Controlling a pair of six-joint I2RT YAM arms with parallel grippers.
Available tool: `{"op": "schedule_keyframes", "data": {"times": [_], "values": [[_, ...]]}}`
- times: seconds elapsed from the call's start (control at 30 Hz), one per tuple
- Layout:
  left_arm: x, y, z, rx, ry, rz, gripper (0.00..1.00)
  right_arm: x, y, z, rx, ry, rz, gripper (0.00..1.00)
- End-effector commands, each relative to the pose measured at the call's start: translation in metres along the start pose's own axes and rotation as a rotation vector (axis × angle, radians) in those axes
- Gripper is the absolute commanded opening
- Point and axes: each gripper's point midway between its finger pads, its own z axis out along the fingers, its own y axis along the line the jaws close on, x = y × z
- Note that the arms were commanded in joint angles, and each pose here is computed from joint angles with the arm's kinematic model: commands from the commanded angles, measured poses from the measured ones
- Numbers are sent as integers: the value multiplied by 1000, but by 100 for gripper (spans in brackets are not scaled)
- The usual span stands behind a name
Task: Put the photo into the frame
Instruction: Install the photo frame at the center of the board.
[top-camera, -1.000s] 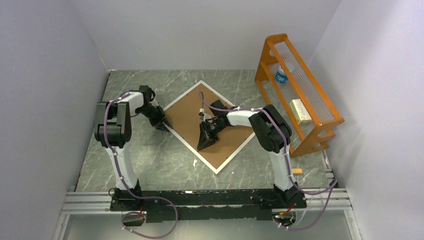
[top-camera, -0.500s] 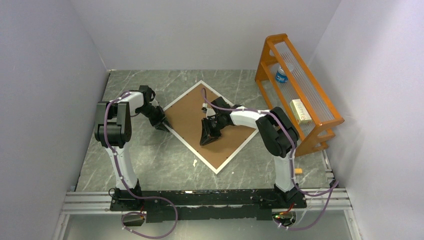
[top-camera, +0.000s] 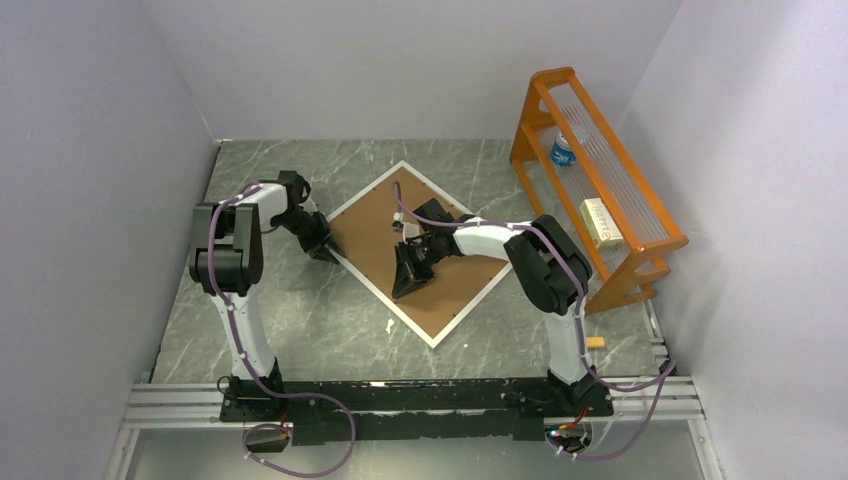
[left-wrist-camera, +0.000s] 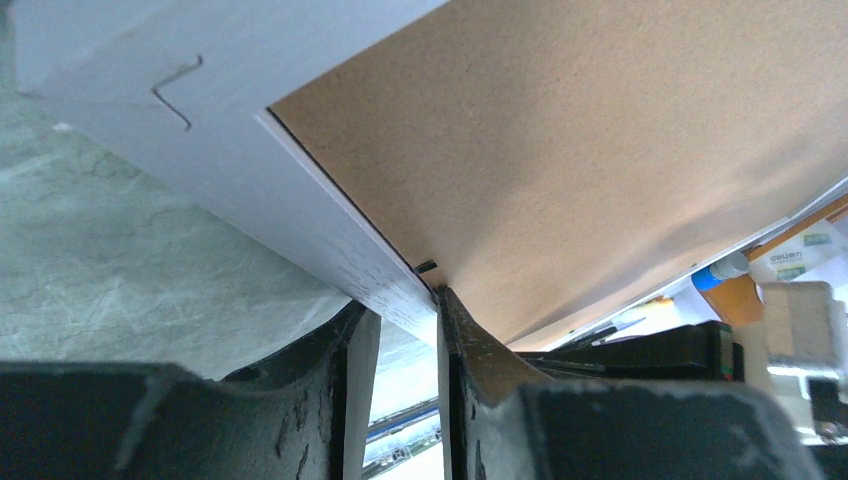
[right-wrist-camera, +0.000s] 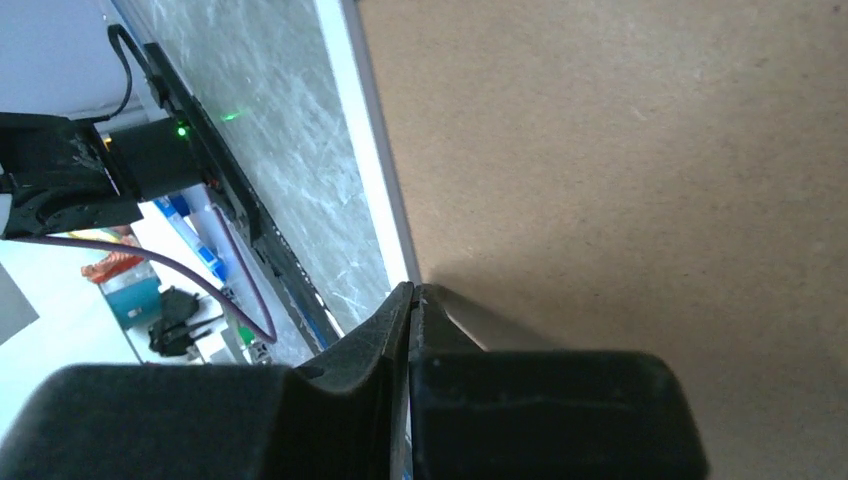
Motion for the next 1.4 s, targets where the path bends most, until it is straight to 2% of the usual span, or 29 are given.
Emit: {"op": "schedule_keyframes", "data": {"times": [0.0,0.43,0.57,0.77,0.9,1.37], "values": [[0,53,18,-210,2,39,31,1,1,7,-45,30,-22,5],[-1,54,19,-217,4,42,31,5,-26,16,76,44,2,5],[-2,54,19,-219,2,44,31,-4,-12,7,51,-13,-41,0],[-1,55,19,-224,5,42,31,-18,28,-12,-49,-71,-126,0],[-1,55,20,-222,5,41,31,-13,33,-11,-85,-50,-125,0],[-1,56,20,-227,7,41,30,8,0,11,-37,27,-41,0]]}}
